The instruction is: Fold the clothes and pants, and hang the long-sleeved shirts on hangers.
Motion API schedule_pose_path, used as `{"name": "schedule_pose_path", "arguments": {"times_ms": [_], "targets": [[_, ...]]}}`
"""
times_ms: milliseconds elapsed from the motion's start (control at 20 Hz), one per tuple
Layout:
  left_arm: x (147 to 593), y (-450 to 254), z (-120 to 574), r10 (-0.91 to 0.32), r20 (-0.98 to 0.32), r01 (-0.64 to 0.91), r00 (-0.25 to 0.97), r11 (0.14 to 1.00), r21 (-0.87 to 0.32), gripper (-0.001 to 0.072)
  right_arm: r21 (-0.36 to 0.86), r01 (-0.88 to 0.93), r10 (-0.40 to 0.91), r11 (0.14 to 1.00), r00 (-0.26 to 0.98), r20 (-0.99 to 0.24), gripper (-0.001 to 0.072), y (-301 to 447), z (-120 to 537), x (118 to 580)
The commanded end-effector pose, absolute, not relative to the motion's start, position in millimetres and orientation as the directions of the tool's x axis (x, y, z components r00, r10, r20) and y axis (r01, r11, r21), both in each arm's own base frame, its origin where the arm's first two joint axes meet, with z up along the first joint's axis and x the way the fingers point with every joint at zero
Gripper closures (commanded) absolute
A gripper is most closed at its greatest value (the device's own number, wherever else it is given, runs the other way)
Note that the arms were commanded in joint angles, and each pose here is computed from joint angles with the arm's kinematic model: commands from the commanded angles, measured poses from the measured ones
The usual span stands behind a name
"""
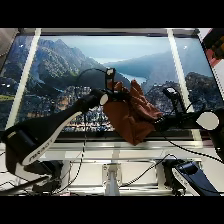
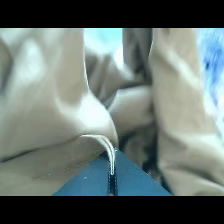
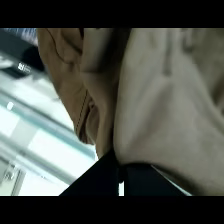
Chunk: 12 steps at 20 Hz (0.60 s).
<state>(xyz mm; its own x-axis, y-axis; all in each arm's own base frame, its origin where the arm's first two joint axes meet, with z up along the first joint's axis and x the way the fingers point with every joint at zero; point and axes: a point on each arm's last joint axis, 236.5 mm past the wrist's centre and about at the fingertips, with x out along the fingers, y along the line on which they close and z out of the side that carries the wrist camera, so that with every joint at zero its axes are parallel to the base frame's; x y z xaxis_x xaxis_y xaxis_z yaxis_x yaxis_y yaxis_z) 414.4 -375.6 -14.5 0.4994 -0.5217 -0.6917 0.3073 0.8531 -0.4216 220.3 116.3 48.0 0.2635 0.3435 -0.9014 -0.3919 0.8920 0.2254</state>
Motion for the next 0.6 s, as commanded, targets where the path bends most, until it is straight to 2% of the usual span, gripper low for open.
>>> {"name": "schedule_pose_path", "arguments": {"times_ms": [0, 250, 450, 550], "targets": [[443, -338, 58, -0.497, -0.593, 0.359, 0.634, 0.867, -0.344, 0.0698, 0.137, -0.342, 0.284, 0.930, 0.428, -0.858, 0.0698, 102, 59, 259], [460, -248, 201, -0.410, -0.363, 0.351, 0.837, 0.910, -0.220, 0.0697, 0.047, -0.216, 0.177, 0.975, 0.634, -0.753, 0.0698, 75, 93, 307], [443, -195, 279, -0.360, -0.218, 0.318, 0.907, 0.925, -0.207, 0.0697, 0.069, -0.110, 0.128, 0.992, 0.758, -0.640, 0.0699, 48, 142, 336], [428, -179, 313, -0.350, -0.147, 0.322, 0.925, 0.929, -0.186, 0.0697, 0.087, -0.085, 0.119, 0.993, 0.834, -0.539, 0.0699, 40, 183, 350]]}}
